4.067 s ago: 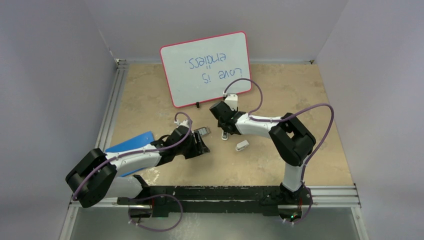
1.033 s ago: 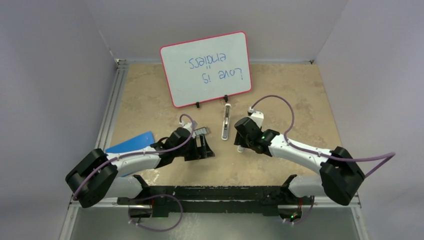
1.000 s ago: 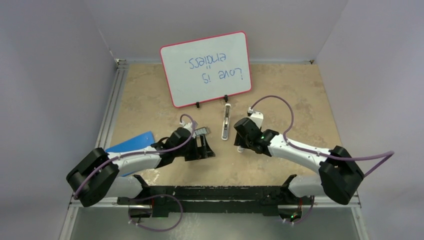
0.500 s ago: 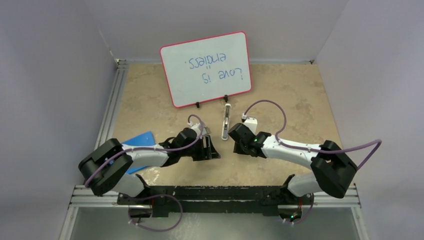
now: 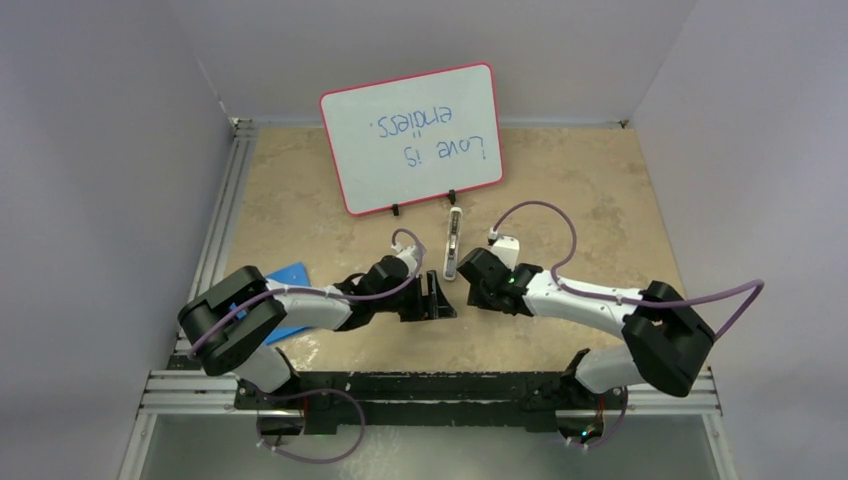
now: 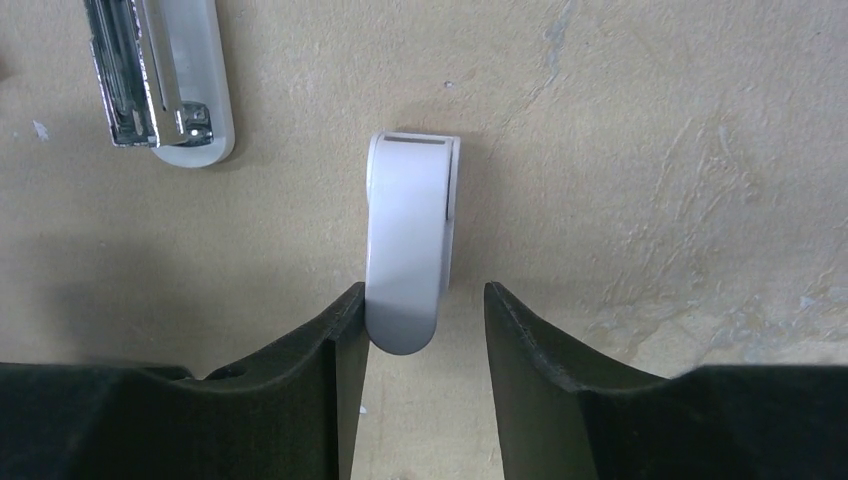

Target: Load the staples into the stapler

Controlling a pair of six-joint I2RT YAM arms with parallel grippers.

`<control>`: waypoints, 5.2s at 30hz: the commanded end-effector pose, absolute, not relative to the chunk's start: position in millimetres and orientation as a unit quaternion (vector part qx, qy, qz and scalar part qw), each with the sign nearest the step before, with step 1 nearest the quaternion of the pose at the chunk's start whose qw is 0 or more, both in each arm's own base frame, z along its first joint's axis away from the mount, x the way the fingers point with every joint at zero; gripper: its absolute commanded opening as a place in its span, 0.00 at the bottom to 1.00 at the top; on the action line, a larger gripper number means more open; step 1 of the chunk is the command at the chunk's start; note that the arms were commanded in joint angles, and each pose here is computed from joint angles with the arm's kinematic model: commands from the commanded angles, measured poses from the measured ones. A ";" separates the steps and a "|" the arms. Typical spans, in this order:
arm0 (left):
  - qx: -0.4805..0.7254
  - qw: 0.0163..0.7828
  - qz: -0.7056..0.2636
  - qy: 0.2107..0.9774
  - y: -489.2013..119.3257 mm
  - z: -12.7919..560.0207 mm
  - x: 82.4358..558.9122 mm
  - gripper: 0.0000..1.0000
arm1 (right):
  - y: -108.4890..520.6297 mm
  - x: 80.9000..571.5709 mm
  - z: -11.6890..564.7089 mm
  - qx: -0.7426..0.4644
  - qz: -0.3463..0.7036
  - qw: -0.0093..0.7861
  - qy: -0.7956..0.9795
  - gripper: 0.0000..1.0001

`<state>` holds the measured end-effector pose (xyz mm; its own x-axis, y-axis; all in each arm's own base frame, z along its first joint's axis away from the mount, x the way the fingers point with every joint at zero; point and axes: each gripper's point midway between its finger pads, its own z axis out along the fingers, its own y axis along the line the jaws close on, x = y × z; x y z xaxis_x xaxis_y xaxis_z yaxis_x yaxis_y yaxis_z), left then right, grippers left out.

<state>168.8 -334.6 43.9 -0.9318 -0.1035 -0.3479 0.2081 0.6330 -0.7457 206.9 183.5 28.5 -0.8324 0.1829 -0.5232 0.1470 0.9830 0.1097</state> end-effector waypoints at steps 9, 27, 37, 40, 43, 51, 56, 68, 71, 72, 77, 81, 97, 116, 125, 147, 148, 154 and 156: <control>0.020 0.195 -0.426 0.883 -343.3 46.3 175.4 0.59 | 185.6 226.0 54.6 0.130 0.044 0.326 0.936 0.47; 0.013 0.198 -0.442 0.875 -364.1 45.8 185.6 0.49 | 216.4 208.7 56.7 0.099 0.133 0.280 0.945 0.17; -0.008 0.189 -0.430 0.883 -376.5 31.0 196.8 0.39 | 226.7 195.2 62.3 0.098 0.187 0.258 0.943 0.17; -0.013 0.186 -0.429 0.884 -374.8 26.2 195.1 0.35 | 230.7 194.3 63.6 0.096 0.198 0.255 0.942 0.17; -0.020 0.185 -0.417 0.889 -371.0 19.0 195.3 0.28 | 233.7 193.8 68.1 0.093 0.207 0.255 0.940 0.17; -0.025 0.173 -0.385 0.906 -359.0 -5.0 189.3 0.17 | 231.8 199.1 86.2 0.081 0.234 0.254 0.935 0.18; -0.025 0.164 -0.368 0.915 -350.6 -19.6 183.9 0.16 | 222.7 211.3 95.7 0.077 0.244 0.259 0.931 0.18; -0.010 0.172 -0.384 0.907 -352.8 -10.9 182.6 0.22 | 216.7 216.8 83.0 0.043 0.228 0.241 0.942 0.19; -0.005 0.189 -0.411 0.892 -354.1 6.4 182.3 0.29 | 216.8 215.9 82.4 0.040 0.230 0.240 0.942 0.19; -0.004 0.195 -0.419 0.887 -353.8 12.2 182.1 0.32 | 216.7 216.0 82.4 0.040 0.230 0.240 0.942 0.19; -0.023 0.217 -0.427 0.878 -345.6 24.2 184.9 0.38 | 222.0 209.6 79.7 0.035 0.246 0.225 0.942 0.19; -0.029 0.221 -0.430 0.875 -346.7 26.2 187.3 0.43 | 228.6 207.1 79.8 0.031 0.264 0.217 0.939 0.19; -0.035 0.215 -0.449 0.867 -357.7 24.8 191.6 0.29 | 234.8 193.0 67.9 0.012 0.290 0.190 0.938 0.20; -0.005 0.211 -0.511 0.833 -366.7 36.4 192.3 0.00 | 233.6 195.3 71.1 0.022 0.289 0.196 0.937 0.20; 0.095 0.220 -0.487 0.839 -359.0 21.0 176.5 0.00 | 218.7 219.6 109.0 0.063 0.269 0.271 0.922 0.25; 0.243 0.233 -0.486 0.807 -356.7 16.1 147.7 0.00 | 206.1 242.6 105.0 0.063 0.248 0.279 0.926 0.34; 0.236 0.228 -0.488 0.809 -358.1 17.2 147.8 0.00 | 207.9 242.2 104.7 0.061 0.253 0.276 0.925 0.35; 0.163 0.193 -0.495 0.831 -365.3 24.2 152.1 0.00 | 210.4 233.3 98.1 0.047 0.267 0.266 0.925 0.57; 0.134 0.182 -0.491 0.841 -366.8 23.8 155.2 0.00 | 209.9 230.6 96.3 0.043 0.271 0.267 0.924 0.65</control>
